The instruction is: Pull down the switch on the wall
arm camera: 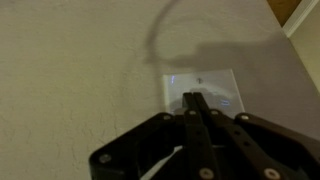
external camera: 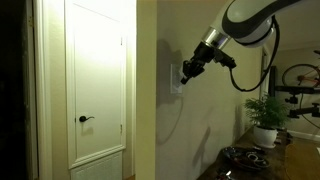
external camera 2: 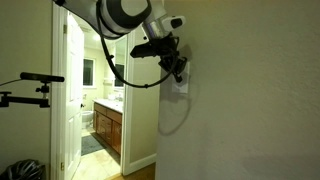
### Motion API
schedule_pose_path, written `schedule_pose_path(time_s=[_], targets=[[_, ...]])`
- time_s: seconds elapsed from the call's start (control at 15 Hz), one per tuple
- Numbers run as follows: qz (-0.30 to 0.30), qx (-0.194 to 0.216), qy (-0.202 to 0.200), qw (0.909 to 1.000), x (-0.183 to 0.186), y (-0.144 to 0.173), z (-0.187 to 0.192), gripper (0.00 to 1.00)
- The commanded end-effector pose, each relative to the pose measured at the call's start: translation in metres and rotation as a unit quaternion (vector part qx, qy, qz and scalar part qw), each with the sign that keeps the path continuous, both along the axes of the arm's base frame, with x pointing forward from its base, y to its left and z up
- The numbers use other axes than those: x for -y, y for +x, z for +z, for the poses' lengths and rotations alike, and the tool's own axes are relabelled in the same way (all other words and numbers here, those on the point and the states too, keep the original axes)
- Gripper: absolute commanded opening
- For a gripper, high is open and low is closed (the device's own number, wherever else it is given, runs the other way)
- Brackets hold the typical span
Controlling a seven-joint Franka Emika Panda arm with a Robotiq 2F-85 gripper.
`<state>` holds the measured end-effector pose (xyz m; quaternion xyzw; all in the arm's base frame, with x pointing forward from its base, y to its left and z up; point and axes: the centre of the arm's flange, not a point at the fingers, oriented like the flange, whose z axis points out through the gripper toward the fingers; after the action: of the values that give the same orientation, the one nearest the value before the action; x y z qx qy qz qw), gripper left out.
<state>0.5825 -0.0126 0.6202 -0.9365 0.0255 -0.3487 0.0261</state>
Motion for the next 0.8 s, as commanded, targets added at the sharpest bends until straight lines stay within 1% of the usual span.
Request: schedule_pose_path(time_s=[0.0, 0.33, 0.73], targets=[[-0.002, -0.006, -0.004, 1.0000, 0.000, -0.026, 0.008, 0.04], [0.000, 0.002, 0.005, 1.0000, -0.003, -0.022, 0.016, 0.04], [-0.001, -0.005, 0.011, 0.9999, -0.003, -0.007, 0.007, 0.04]])
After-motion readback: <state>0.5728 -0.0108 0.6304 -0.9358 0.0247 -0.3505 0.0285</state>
